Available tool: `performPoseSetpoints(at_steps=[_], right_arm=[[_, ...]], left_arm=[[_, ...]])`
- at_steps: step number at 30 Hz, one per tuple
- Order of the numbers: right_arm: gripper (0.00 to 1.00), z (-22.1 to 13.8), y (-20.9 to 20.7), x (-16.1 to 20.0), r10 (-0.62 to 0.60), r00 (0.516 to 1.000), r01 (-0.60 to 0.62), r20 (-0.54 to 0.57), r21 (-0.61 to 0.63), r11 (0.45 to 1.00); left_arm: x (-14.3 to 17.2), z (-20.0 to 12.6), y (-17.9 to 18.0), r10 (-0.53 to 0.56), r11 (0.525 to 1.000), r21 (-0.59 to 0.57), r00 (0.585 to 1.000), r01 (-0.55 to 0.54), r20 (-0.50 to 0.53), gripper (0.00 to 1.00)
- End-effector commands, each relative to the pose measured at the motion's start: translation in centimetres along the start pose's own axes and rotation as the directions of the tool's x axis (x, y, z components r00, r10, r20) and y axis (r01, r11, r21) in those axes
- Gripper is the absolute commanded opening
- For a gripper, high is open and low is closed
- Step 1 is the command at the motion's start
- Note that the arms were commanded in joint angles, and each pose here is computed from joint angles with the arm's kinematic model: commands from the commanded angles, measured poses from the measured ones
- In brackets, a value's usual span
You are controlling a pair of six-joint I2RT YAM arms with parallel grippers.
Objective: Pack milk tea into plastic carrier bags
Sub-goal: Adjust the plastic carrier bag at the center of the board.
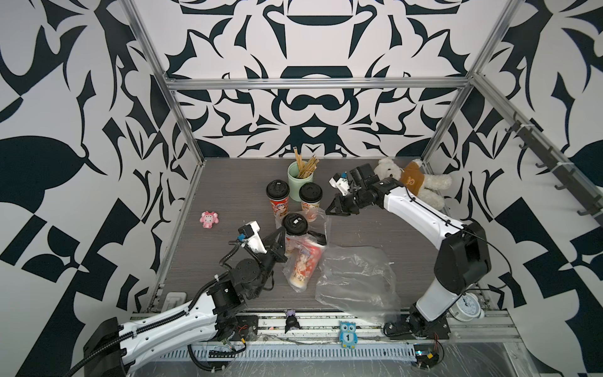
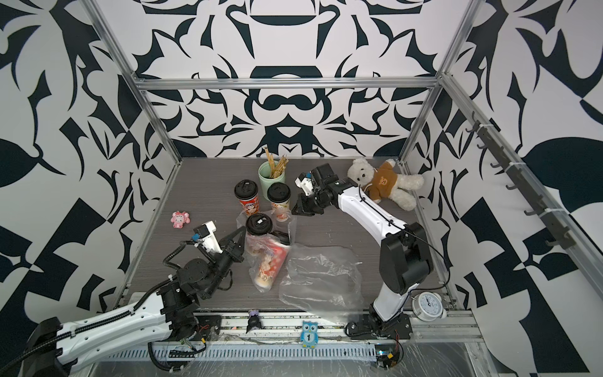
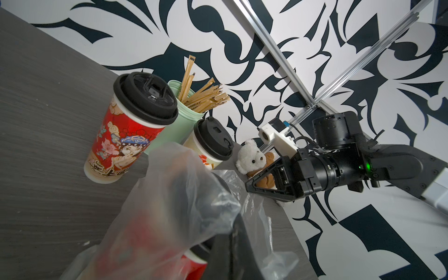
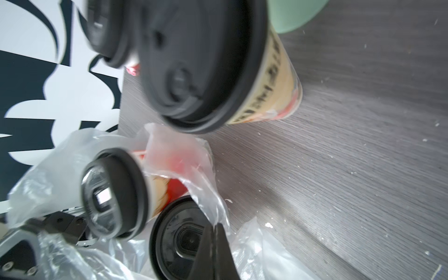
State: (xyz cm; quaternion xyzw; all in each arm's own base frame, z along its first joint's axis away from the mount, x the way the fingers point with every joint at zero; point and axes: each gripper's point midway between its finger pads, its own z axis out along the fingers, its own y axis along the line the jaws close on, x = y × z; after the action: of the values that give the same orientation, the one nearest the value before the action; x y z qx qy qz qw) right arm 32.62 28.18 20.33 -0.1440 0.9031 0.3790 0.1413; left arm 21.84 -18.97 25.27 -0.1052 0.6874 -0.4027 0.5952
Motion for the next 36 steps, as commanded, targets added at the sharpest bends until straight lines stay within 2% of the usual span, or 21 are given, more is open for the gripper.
performPoseSetpoints(at_steps=[1, 12, 16, 20, 22, 25, 27, 28, 30, 33, 36], right_arm=[[0.0, -3.2, 5.5, -1.3, -0.118, 0.989, 0.123, 0.087, -0.053, 0.991], [0.0, -6.5, 13.5, 0.4, -0.267, 0.954, 0.281, 0.134, -0.102, 0.954], [0.0, -6.9, 14.6, 1.0, -0.273, 0.953, 0.289, 0.135, -0.122, 0.95], [0.0, -8.3, 17.0, 1.6, -0.306, 0.938, 0.332, 0.16, -0.173, 0.927], [0.0, -8.1, 16.3, 1.8, -0.307, 0.937, 0.332, 0.165, -0.151, 0.931], [0.0, -5.9, 13.7, 2.6, -0.268, 0.958, 0.279, 0.107, -0.109, 0.954], [0.0, -6.0, 14.0, 2.6, -0.264, 0.96, 0.274, 0.093, -0.118, 0.954], [0.0, -6.8, 14.8, 2.4, -0.28, 0.954, 0.293, 0.11, -0.128, 0.947], [0.0, -8.7, 16.4, 2.0, -0.32, 0.932, 0.344, 0.173, -0.131, 0.93], [0.0, -9.4, 15.9, 2.1, -0.338, 0.914, 0.366, 0.224, -0.099, 0.925], [0.0, -6.9, 13.3, 3.2, -0.278, 0.948, 0.293, 0.156, -0.084, 0.953]], left_arm=[[-3.3, -0.4, -1.9, 0.036, 0.999, 0.006, 0.998, -0.036, 0.056, 0.0], [-5.5, -0.6, -1.3, 0.188, 0.972, -0.14, 0.982, -0.186, -0.001, 0.0], [-5.2, -0.7, 1.3, 0.175, 0.951, -0.247, 0.983, -0.184, -0.058, 0.0], [-5.8, -0.7, 1.7, 0.127, 0.954, -0.259, 0.985, -0.153, -0.115, 0.0], [-5.0, -0.7, 2.8, 0.126, 0.942, -0.29, 0.979, -0.168, -0.16, 0.0], [-3.5, -0.3, 4.7, 0.089, 0.925, -0.345, 0.972, -0.162, -0.217, 0.0], [-5.2, 0.2, 2.7, 0.088, 0.946, -0.285, 0.969, -0.154, -0.23, 0.0], [-5.8, 0.3, 1.6, 0.119, 0.952, -0.246, 0.96, -0.182, -0.253, 0.0], [-6.5, 0.0, 1.0, 0.15, 0.944, -0.243, 0.945, -0.225, -0.292, 0.0], [-3.4, -0.1, 4.2, 0.134, 0.911, -0.319, 0.917, -0.263, -0.375, 0.0], [-2.0, 0.5, 4.7, 0.112, 0.923, -0.302, 0.918, -0.238, -0.381, 0.0]])
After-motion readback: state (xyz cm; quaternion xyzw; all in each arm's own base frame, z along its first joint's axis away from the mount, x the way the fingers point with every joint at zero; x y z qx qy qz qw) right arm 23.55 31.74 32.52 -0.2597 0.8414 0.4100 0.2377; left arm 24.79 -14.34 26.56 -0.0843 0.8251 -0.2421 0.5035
